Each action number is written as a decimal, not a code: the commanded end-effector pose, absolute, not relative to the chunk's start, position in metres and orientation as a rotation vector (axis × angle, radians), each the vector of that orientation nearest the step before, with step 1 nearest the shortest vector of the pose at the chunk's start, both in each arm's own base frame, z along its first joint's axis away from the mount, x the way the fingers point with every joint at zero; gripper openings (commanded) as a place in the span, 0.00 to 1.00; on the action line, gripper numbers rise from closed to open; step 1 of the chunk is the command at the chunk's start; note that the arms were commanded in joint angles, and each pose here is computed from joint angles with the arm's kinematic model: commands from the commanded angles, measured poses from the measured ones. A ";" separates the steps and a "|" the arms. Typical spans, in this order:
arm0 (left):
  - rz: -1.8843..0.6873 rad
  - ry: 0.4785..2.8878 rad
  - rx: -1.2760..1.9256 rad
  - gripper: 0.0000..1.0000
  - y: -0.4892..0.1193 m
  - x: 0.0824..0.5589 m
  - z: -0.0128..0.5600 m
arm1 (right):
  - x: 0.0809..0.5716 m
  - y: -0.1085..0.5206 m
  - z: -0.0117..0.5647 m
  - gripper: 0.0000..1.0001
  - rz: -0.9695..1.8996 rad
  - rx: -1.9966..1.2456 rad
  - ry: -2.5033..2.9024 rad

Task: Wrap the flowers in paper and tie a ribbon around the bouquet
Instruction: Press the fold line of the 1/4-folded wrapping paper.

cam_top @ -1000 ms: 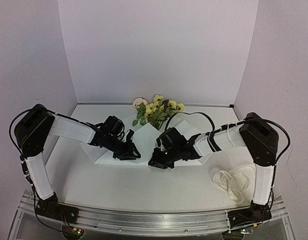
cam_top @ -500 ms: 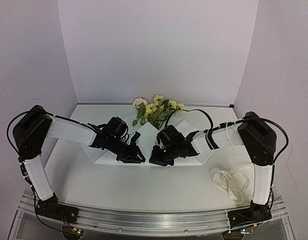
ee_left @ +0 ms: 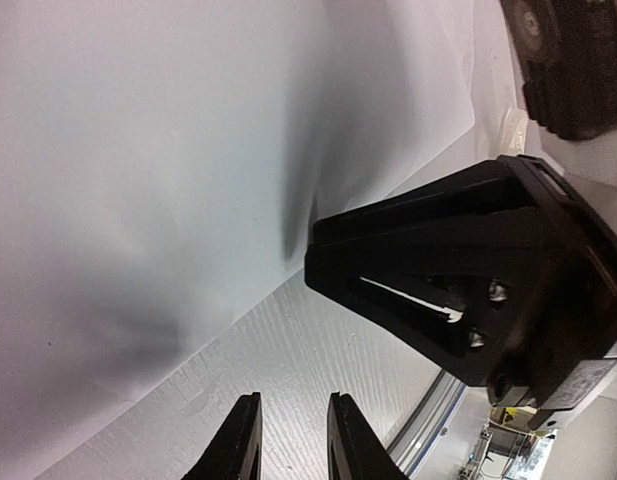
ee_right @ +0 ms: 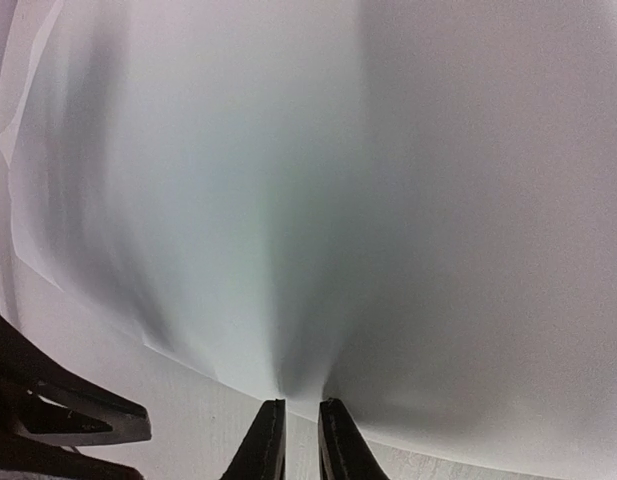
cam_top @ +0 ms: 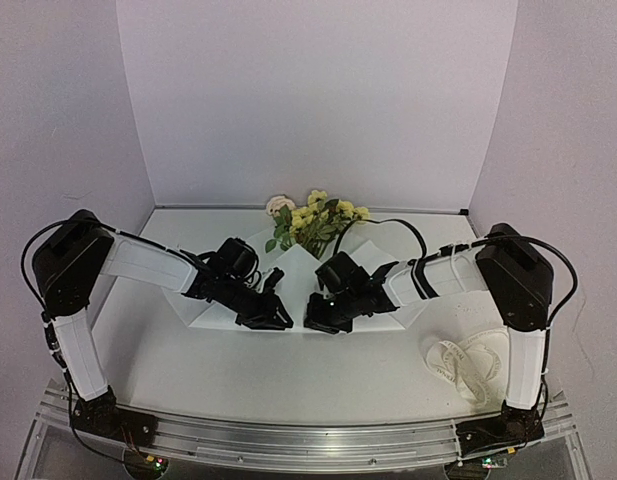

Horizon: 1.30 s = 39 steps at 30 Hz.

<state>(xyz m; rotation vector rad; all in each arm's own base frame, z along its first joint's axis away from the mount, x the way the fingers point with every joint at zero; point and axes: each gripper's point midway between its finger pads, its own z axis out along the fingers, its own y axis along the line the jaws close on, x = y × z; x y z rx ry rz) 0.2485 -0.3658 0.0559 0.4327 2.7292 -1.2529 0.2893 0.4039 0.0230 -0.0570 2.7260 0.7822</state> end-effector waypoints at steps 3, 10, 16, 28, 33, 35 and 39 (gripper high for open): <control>-1.222 2.721 0.455 0.23 -0.371 0.260 0.047 | 0.298 0.404 0.058 0.16 0.778 -0.099 2.649; -1.179 2.740 0.387 0.21 -0.368 0.270 0.037 | 0.290 0.409 0.059 0.19 0.768 -0.143 2.657; -1.203 2.747 0.372 0.21 -0.368 0.269 0.036 | 0.288 0.406 0.045 0.19 0.734 -0.129 2.685; -1.239 2.727 0.354 0.20 -0.368 0.272 0.042 | 0.292 0.404 0.032 0.19 0.698 -0.068 2.706; -1.254 2.715 0.333 0.20 -0.366 0.275 0.046 | 0.291 0.397 0.022 0.19 0.669 -0.038 2.732; -1.245 2.720 0.320 0.20 -0.362 0.276 0.043 | 0.289 0.393 0.017 0.18 0.655 -0.024 2.742; -1.241 2.743 0.306 0.18 -0.358 0.274 0.035 | 0.289 0.388 0.014 0.18 0.640 -0.007 2.747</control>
